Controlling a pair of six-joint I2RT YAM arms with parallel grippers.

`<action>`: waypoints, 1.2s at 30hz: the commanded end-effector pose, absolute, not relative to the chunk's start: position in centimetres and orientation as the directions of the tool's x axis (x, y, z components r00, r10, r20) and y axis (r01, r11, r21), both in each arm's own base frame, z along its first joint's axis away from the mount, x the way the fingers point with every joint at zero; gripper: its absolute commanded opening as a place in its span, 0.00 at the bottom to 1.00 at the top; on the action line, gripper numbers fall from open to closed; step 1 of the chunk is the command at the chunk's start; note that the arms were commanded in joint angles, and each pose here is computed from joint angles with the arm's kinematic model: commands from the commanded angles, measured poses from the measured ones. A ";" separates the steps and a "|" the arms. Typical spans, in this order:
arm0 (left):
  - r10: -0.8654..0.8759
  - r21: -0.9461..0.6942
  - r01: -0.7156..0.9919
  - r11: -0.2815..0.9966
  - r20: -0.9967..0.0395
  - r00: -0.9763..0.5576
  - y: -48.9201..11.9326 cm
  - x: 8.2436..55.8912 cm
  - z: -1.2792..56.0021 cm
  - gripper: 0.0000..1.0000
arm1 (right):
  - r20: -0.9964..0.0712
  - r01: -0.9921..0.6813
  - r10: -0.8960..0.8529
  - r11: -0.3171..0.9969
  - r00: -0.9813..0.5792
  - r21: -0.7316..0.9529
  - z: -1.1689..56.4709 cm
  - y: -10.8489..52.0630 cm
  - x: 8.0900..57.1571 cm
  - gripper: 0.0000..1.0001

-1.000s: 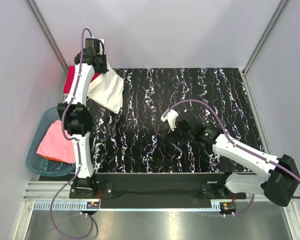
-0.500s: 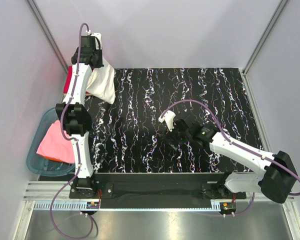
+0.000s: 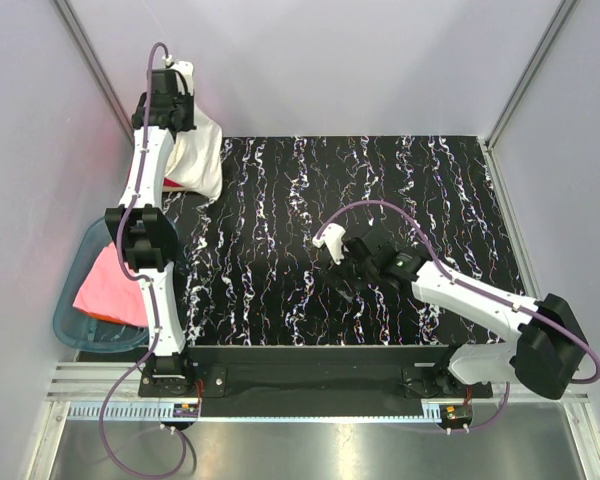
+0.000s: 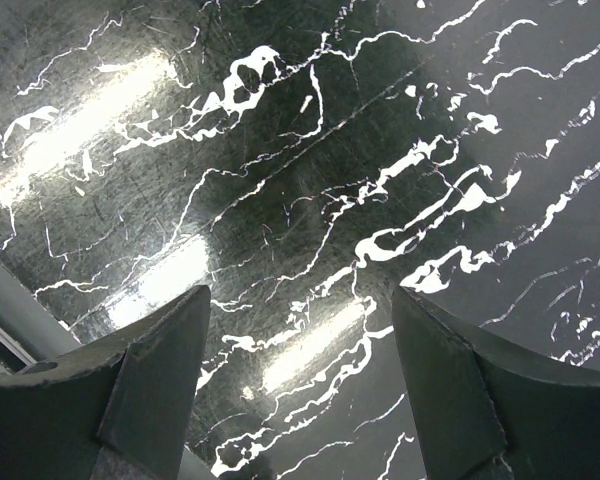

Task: Fold and stack the t-shirts
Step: Neatly place the folded tshirt to the corner

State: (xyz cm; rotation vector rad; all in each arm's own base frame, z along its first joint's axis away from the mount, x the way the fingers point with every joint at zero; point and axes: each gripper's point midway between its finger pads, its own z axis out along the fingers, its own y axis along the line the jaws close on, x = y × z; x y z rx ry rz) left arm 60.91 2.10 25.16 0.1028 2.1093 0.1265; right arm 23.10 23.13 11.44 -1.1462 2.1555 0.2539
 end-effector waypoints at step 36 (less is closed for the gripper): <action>0.061 0.079 -0.059 0.995 -0.963 -0.262 9.2 66.7 27.9 0.00 | -0.666 -0.809 -0.645 0.578 -0.375 -0.104 12.0 25.9 25.7 0.80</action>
